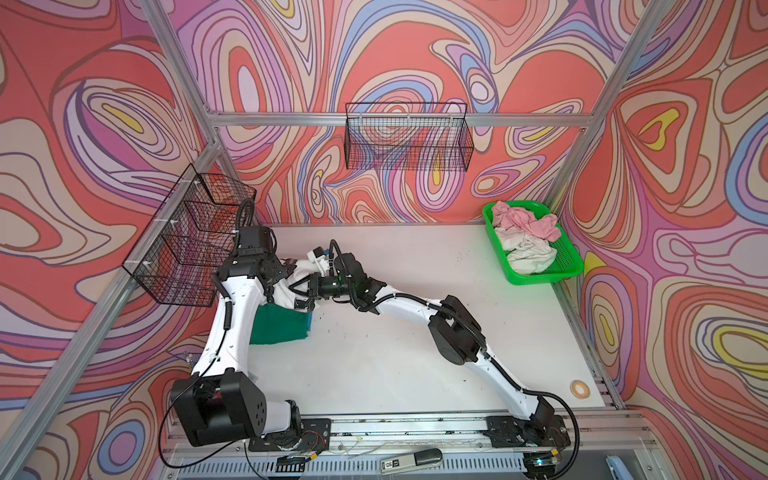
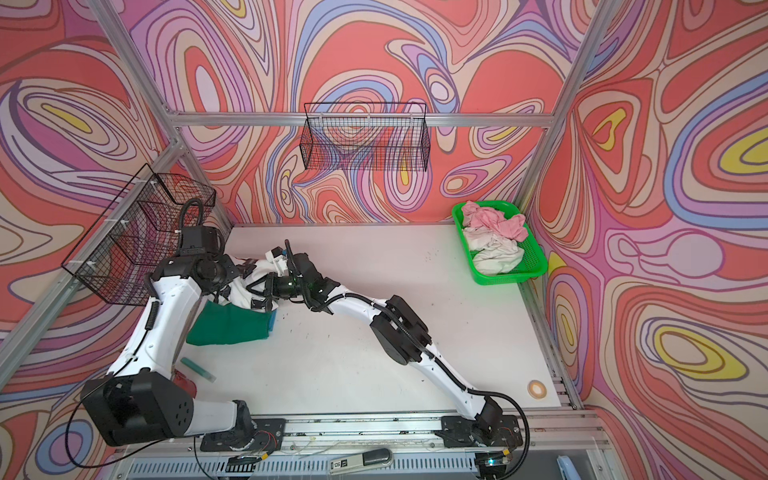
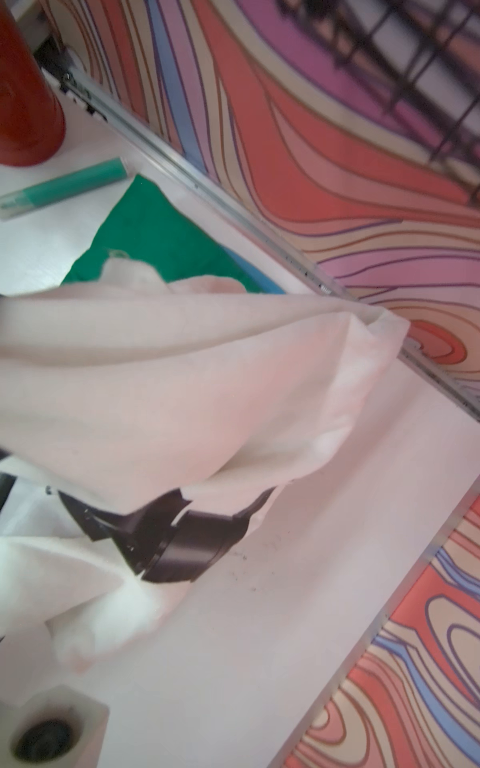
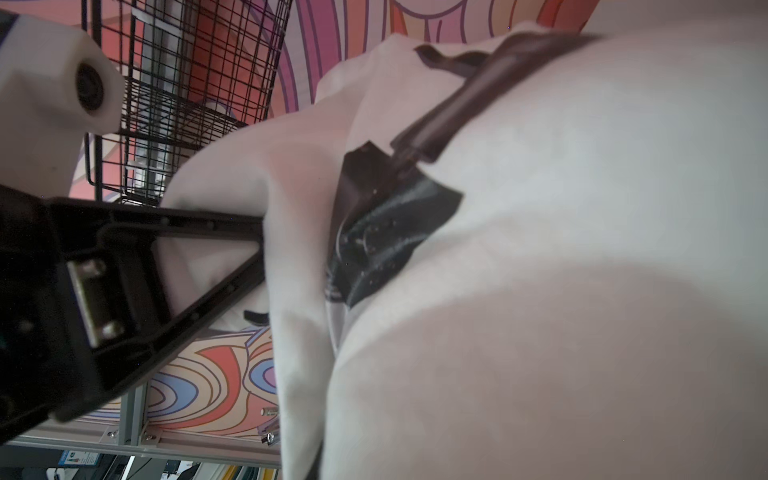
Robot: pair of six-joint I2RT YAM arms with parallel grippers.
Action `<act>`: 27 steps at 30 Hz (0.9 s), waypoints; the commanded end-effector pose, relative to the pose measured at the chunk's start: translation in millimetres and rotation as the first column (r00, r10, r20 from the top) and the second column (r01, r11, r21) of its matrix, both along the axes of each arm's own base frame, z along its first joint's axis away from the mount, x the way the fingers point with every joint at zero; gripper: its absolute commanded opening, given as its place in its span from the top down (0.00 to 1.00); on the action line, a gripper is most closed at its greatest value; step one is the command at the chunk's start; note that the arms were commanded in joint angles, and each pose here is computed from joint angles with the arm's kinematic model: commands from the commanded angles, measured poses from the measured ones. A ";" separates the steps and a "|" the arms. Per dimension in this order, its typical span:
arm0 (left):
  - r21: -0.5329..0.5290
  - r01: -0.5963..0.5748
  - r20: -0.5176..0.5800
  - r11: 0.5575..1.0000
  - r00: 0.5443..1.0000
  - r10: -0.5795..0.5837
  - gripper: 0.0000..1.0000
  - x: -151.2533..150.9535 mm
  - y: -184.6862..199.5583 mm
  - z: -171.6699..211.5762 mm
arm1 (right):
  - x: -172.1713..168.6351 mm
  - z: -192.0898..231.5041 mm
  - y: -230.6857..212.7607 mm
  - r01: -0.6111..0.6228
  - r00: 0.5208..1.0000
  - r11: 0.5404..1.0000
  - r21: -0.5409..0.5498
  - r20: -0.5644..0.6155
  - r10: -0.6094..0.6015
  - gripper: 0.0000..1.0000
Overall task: Fold and stack the t-shirts
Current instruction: 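Carry the folded shirt with both grippers onto the green shirt stack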
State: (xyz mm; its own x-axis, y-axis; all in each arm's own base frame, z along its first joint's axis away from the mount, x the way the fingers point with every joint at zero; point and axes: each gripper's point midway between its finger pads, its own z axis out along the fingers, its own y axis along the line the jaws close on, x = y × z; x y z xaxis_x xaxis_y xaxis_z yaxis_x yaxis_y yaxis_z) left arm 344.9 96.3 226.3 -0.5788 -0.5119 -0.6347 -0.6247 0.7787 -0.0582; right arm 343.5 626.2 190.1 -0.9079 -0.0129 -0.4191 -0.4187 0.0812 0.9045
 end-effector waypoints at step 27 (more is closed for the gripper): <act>0.273 -0.346 0.265 0.898 0.924 0.275 0.31 -39.6 71.5 6.6 | -49.7 -104.8 49.5 -0.028 0.998 0.999 -0.047 -0.061 0.025 1.00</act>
State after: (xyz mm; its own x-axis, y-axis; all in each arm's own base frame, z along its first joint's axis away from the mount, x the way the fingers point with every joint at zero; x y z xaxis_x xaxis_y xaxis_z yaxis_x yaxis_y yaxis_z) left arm 301.0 148.3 183.1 -0.5055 -0.3737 -0.7777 -0.7312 0.6641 0.1562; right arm 302.0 675.8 123.3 -0.9106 -0.0263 -0.4124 -0.4132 0.0720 0.9078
